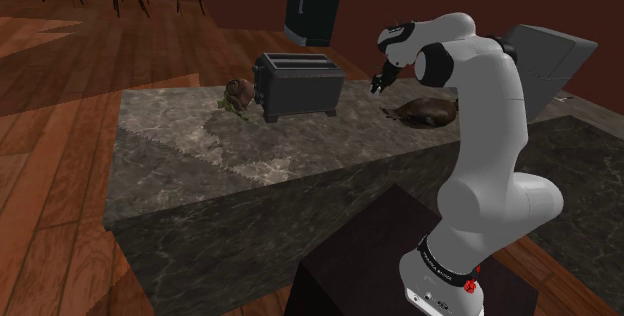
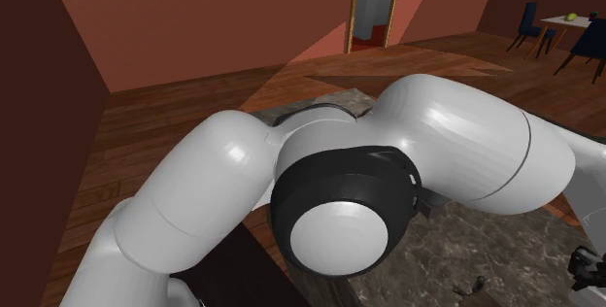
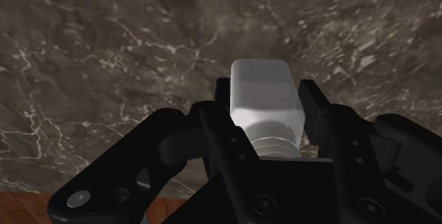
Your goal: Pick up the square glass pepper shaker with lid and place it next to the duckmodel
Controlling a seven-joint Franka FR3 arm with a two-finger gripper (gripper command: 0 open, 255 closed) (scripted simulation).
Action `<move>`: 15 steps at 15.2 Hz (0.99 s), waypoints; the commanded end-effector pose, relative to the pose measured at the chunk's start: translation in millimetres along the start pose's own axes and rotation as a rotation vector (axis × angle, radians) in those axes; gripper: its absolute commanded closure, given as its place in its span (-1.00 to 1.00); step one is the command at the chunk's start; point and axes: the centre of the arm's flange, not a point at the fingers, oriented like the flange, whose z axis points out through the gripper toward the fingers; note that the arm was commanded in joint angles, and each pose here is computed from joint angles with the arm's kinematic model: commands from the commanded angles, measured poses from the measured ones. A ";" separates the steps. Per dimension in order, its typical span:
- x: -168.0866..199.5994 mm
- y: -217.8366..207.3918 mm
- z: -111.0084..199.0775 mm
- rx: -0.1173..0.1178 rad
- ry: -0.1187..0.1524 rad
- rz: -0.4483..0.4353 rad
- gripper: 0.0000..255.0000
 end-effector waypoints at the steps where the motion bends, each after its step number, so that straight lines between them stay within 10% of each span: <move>1: -0.1 0.0 0.0 0.000 0.000 0.000 1.00; 3: -0.1 0.0 0.0 0.000 0.000 0.000 1.00; 4: -0.1 0.0 0.0 0.000 0.000 0.000 -1.00; 15: -0.1 0.0 -49.9 0.000 0.000 0.000 -1.00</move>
